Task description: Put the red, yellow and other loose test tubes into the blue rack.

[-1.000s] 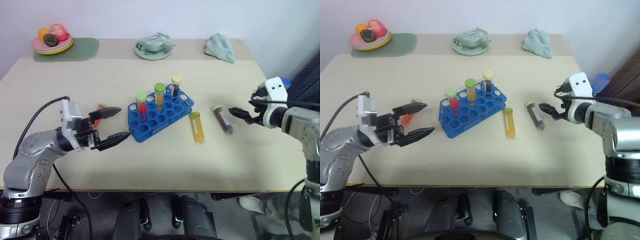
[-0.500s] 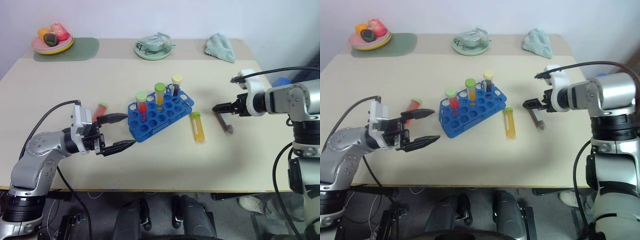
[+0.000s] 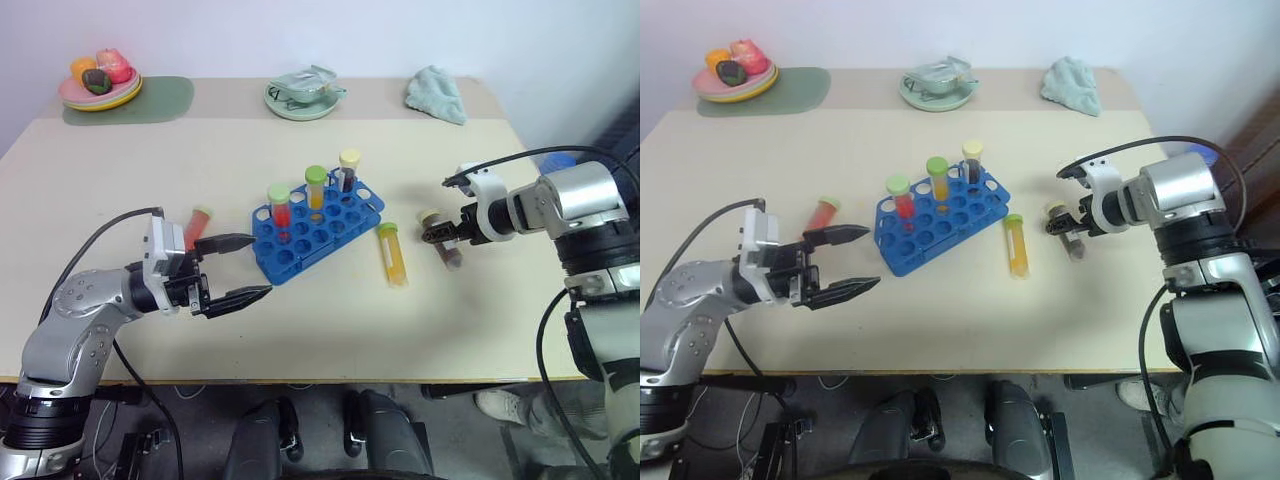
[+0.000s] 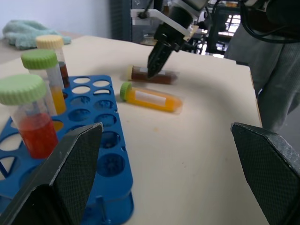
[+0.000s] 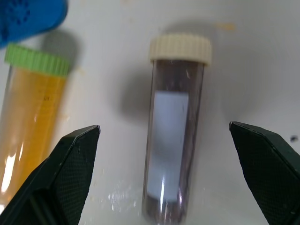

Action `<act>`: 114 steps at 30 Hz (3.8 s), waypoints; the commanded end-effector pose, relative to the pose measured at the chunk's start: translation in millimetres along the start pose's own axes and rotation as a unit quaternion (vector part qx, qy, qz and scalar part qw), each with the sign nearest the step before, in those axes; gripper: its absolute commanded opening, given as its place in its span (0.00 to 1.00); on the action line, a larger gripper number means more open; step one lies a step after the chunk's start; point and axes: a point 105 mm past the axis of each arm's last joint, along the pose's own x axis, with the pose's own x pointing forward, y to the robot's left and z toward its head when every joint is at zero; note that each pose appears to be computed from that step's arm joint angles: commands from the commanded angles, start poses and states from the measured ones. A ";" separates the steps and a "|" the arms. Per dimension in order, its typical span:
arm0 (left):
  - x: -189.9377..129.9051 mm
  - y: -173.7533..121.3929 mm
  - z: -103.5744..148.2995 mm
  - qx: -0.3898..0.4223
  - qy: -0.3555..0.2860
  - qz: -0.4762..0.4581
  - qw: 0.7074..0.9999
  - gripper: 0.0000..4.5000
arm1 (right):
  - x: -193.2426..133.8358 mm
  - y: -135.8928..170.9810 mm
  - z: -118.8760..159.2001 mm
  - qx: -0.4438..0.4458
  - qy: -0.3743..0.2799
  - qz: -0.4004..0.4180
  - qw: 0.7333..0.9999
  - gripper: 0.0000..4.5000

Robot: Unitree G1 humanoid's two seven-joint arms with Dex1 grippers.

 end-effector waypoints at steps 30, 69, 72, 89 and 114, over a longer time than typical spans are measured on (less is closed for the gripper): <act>2.0 -3.2 13.4 0.001 -0.021 0.017 1.000 1.00 | -51.2 138.5 39.4 -0.180 -0.447 0.230 0.846 0.18; 2.1 -3.9 17.9 0.004 -0.025 0.039 0.999 1.00 | 20.6 105.5 67.7 -0.003 -0.626 0.044 0.778 0.18; 2.8 -3.6 18.0 0.004 -0.025 0.037 0.999 1.00 | 23.4 106.2 64.7 -0.003 -0.622 0.044 0.781 0.18; 6.1 -3.3 21.1 0.007 -0.027 0.034 0.999 1.00 | 30.6 119.4 56.9 0.000 -0.611 0.063 0.789 0.18; 5.1 -3.4 23.9 0.010 -0.032 0.045 0.998 1.00 | 37.4 113.9 42.6 -0.045 -0.620 0.048 0.782 0.80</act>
